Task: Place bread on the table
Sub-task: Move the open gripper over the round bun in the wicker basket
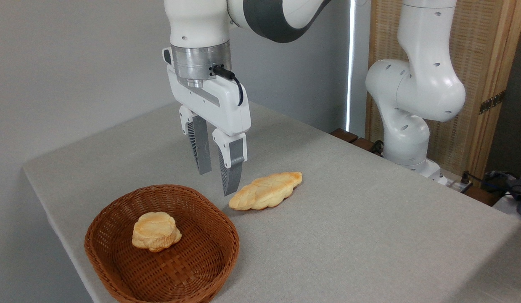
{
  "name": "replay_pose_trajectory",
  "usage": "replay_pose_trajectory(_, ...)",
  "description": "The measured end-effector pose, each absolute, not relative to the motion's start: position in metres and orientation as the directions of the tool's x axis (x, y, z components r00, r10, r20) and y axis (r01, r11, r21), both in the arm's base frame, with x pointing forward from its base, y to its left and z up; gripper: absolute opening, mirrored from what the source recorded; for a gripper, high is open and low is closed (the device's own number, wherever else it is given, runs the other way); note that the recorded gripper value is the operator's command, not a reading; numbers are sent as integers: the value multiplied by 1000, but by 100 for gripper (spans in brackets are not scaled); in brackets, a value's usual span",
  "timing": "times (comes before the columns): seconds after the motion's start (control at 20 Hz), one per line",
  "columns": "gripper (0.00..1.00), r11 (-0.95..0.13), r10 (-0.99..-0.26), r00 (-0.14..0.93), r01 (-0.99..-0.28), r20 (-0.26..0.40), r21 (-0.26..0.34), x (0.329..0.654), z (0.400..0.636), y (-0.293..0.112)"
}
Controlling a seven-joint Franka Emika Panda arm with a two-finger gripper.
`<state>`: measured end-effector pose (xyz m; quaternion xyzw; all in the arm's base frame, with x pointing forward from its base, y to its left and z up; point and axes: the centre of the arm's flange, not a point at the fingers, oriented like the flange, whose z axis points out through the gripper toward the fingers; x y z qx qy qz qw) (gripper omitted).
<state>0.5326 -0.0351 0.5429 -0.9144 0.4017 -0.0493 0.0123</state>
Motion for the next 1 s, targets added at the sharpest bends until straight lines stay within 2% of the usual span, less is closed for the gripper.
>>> replay_pose_trajectory(0.7,100,-674,-738,670,-736,76,-59,535,538,-37)
replay_pose_trajectory(1.0,100,-659,-752,647,-744,129,-112,552,528,-51)
